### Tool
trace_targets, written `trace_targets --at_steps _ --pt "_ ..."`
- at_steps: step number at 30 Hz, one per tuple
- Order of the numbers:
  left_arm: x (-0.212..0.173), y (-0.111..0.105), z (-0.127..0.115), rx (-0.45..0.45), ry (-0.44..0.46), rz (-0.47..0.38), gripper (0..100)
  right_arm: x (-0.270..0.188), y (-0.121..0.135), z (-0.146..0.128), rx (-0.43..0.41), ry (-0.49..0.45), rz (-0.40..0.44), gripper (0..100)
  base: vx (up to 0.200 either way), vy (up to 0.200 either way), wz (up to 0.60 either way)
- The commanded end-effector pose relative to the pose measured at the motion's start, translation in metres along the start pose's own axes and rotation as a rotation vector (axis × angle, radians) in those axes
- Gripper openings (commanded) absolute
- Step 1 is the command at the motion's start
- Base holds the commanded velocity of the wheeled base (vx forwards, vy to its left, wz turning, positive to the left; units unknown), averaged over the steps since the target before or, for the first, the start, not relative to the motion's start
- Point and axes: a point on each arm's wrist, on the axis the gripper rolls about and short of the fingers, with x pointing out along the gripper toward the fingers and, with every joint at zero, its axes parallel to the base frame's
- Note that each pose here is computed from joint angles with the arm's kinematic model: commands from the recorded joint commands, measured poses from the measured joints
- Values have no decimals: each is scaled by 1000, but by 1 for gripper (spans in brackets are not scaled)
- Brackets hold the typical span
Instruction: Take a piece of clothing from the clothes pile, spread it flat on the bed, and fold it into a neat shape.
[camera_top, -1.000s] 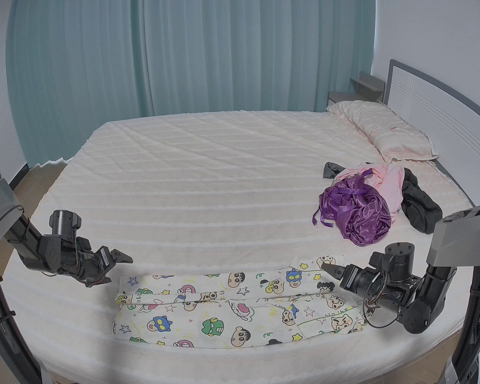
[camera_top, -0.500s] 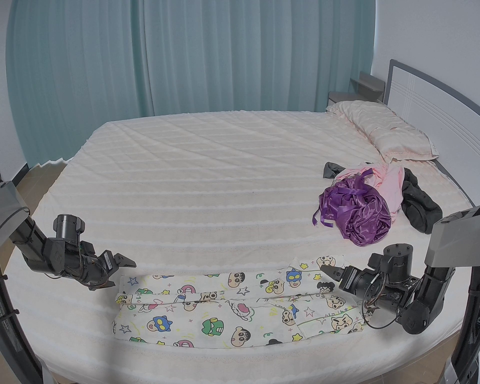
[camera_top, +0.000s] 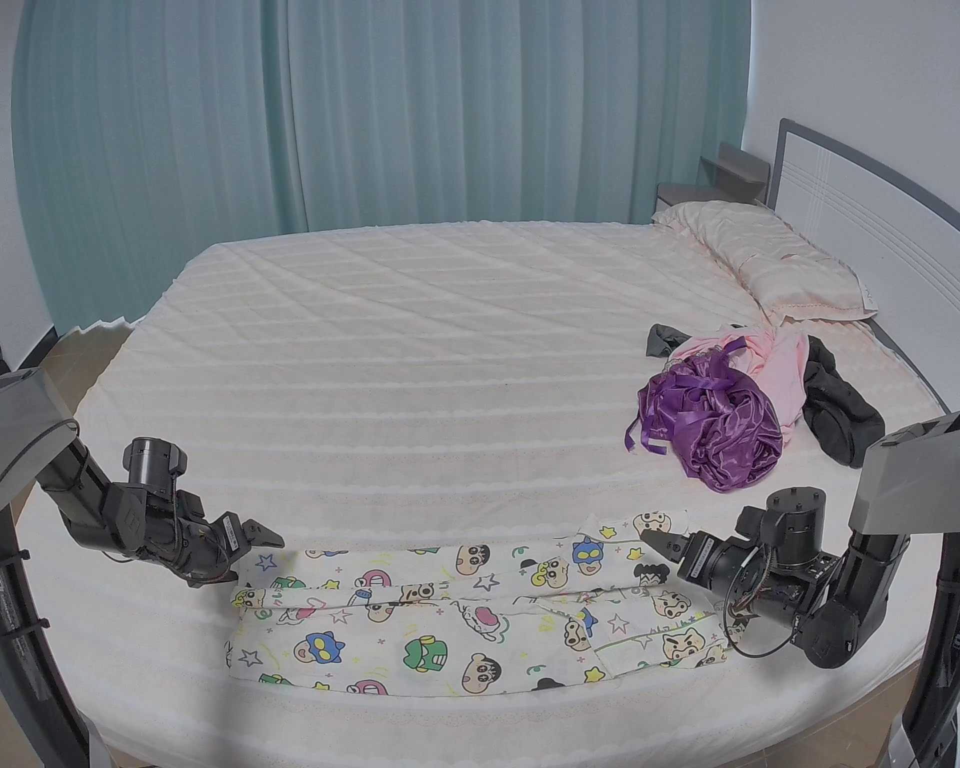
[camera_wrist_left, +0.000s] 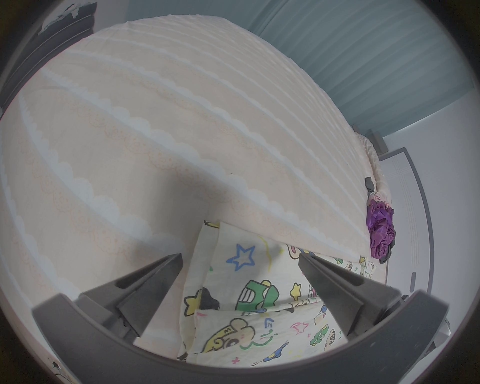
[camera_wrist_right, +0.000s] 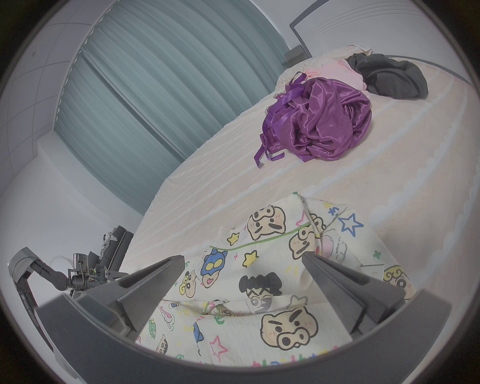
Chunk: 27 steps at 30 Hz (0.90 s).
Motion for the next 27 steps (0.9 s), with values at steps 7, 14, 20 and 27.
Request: trace_targets --at_steps 7,14,20,27 --pt "3 0 2 -3 -4 2 0 0 0 0 0 2 0 100 0 0 0" --pt "0 0 6 -15 -18 3 0 0 0 -1 -1 5 1 100 0 0 0" --pt "-10 -7 12 -52 -55 -19 0 1 0 -2 -1 8 -2 100 0 0 0" --pt "-15 -13 19 -76 -79 -35 0 1 -1 -2 -1 8 -2 100 0 0 0"
